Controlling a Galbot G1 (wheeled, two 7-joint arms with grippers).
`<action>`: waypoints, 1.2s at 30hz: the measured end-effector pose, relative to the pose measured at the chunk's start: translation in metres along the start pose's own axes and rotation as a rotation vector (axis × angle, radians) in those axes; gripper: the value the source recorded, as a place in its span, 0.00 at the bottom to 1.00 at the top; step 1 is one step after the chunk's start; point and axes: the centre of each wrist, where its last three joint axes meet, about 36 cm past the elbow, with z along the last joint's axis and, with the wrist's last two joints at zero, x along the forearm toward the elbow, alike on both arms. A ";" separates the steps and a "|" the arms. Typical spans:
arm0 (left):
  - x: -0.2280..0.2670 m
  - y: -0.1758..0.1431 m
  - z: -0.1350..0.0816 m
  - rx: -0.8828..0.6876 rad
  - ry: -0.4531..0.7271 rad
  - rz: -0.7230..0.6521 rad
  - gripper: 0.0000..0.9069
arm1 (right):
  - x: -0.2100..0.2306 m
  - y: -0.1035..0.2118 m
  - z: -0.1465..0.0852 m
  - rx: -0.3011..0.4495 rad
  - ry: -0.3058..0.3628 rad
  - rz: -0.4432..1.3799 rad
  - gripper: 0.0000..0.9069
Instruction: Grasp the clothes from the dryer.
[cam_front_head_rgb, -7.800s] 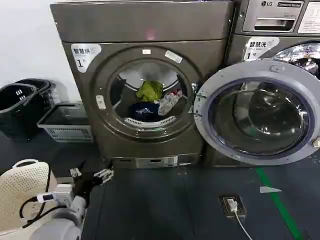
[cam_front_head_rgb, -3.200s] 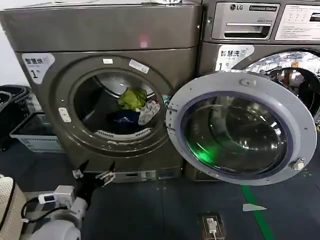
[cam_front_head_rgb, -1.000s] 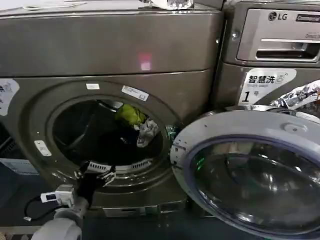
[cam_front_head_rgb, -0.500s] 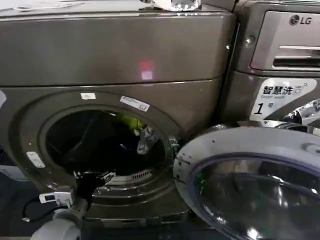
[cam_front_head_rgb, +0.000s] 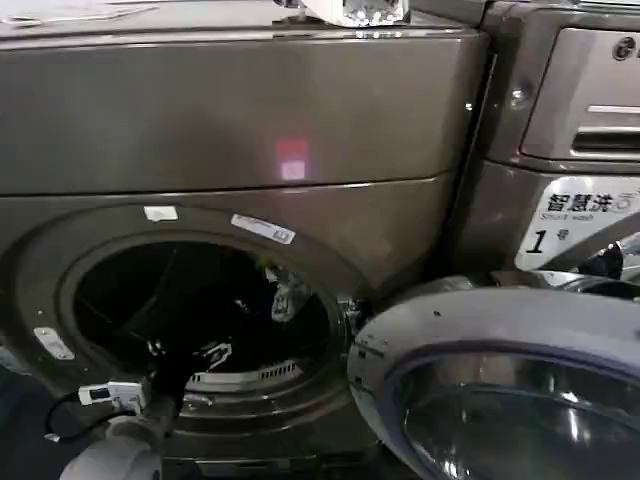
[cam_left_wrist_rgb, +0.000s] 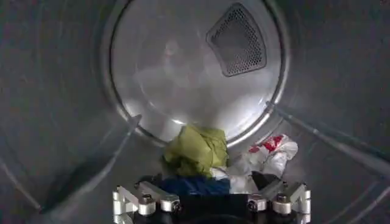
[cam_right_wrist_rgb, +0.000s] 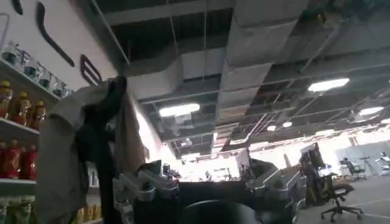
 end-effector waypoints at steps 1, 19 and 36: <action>-0.003 0.000 0.000 0.000 0.000 -0.003 1.00 | 0.000 0.000 0.000 0.000 -0.001 0.000 1.00; -0.111 0.015 -0.004 0.008 0.064 -0.057 1.00 | -0.005 0.006 -0.001 -0.002 -0.015 -0.017 1.00; -0.216 0.034 -0.012 -0.046 0.074 -0.085 1.00 | -0.009 0.014 -0.003 -0.006 -0.020 -0.038 1.00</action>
